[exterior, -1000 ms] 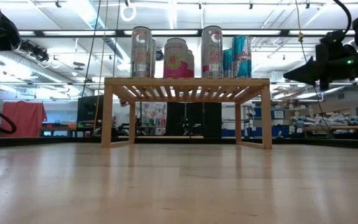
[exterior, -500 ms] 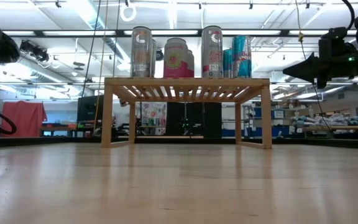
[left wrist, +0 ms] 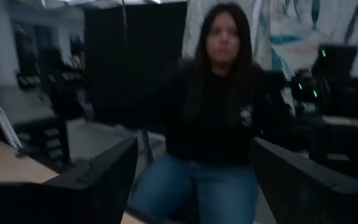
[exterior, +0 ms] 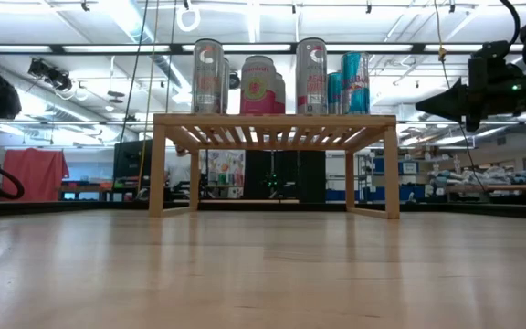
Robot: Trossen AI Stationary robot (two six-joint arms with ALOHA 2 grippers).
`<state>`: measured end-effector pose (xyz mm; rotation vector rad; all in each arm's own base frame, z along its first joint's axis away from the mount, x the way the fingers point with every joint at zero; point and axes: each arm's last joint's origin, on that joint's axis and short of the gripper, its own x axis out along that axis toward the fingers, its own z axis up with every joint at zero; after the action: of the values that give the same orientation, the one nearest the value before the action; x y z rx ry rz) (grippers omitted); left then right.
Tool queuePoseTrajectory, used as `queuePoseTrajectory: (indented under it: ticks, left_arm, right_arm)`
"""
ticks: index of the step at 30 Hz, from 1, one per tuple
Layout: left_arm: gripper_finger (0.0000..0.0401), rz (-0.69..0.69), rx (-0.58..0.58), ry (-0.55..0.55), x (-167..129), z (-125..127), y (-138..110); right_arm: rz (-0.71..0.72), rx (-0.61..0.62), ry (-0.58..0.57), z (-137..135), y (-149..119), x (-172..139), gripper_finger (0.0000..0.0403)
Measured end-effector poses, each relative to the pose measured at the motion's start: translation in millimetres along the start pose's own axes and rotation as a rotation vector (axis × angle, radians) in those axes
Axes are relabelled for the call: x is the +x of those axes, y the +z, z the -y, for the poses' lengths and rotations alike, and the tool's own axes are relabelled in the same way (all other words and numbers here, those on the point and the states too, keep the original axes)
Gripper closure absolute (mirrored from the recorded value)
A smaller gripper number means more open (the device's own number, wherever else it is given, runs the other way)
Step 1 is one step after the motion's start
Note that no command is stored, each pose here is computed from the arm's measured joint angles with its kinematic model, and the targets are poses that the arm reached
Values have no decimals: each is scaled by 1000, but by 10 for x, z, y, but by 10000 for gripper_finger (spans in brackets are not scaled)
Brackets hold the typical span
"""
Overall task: Place canned beverage on shelf
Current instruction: Return to Home Position
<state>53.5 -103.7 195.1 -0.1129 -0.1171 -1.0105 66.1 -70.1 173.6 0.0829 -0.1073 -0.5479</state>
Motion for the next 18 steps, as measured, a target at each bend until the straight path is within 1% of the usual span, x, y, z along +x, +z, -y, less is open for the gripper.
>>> queuePoseTrajectory:
  ticks: [7,11,18]
  left_arm:
    - [87,124,7,61,-113,-61,131]
    - [87,178,7,77,-176,-83,183]
    - [87,142,19,54,-243,-81,141]
  right_arm:
    - [-27,-17,-8,6,-26,2,389]
    - [-26,-52,-10,6,-26,2,389]
    - [-30,-127,-17,12,-28,3,389]
